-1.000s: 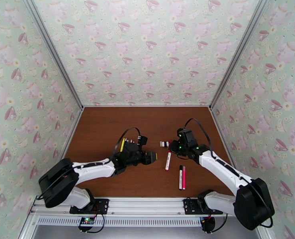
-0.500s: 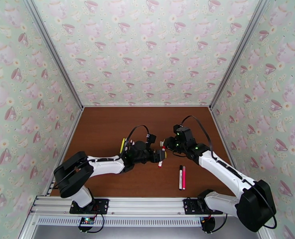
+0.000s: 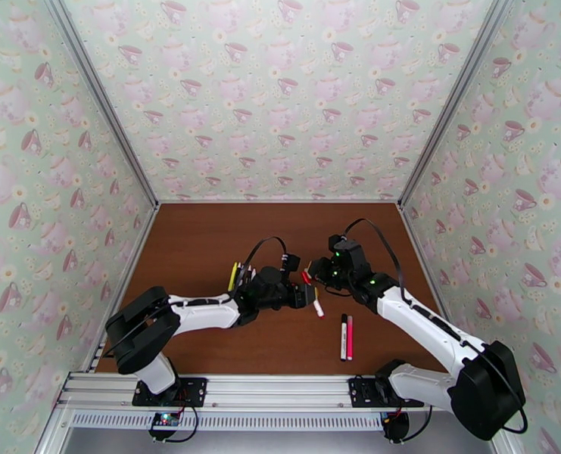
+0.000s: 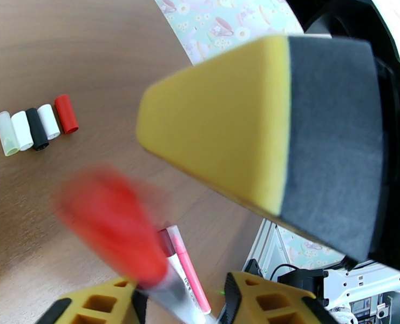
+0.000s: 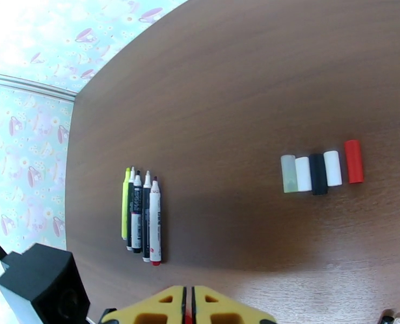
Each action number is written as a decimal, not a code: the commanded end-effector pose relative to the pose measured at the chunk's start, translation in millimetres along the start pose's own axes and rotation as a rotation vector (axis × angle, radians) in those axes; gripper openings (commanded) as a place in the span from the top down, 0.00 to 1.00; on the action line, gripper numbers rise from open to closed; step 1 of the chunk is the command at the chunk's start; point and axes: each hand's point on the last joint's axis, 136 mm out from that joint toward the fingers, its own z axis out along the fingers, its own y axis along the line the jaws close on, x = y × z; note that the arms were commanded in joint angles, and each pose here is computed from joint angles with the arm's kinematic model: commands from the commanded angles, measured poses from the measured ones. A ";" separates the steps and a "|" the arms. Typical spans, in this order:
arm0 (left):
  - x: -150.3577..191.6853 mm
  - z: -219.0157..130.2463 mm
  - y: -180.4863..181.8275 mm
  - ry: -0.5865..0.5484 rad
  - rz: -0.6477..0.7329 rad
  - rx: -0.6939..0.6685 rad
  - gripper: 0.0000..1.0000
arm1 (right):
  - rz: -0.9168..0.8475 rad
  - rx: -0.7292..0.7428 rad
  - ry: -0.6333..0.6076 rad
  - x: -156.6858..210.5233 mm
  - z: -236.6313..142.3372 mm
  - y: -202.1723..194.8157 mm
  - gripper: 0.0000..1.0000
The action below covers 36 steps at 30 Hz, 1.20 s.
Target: Open the pen caps
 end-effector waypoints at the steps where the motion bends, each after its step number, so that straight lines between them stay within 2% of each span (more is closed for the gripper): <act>1: 2.0 4.3 0.6 0.014 0.014 -0.017 0.62 | 0.006 -0.029 -0.035 -9.8 -4.8 12.7 0.87; 3: 2.2 4.8 5.6 0.014 0.011 -0.038 0.63 | 0.002 -0.028 -0.034 -9.4 -4.5 12.3 0.87; 5: 2.3 3.0 19.7 -0.003 -0.012 -0.099 0.64 | -0.008 0.026 -0.031 -7.5 -3.4 1.2 0.87; 12: 4.3 -16.9 33.4 -0.032 -0.006 -0.162 0.61 | -0.092 0.216 -0.005 4.8 -11.3 -40.1 0.83; 17: 6.5 -30.7 37.8 -0.030 -0.002 -0.184 0.60 | -0.167 0.210 0.045 13.1 -9.3 -41.3 0.78; 24: -7.7 -62.5 54.6 -0.096 -0.043 -0.238 0.56 | -0.329 0.219 0.150 18.6 2.0 -40.4 0.69; 36: -16.9 -95.5 72.0 -0.140 -0.063 -0.292 0.53 | -0.472 0.245 0.198 -12.7 36.7 -27.6 0.57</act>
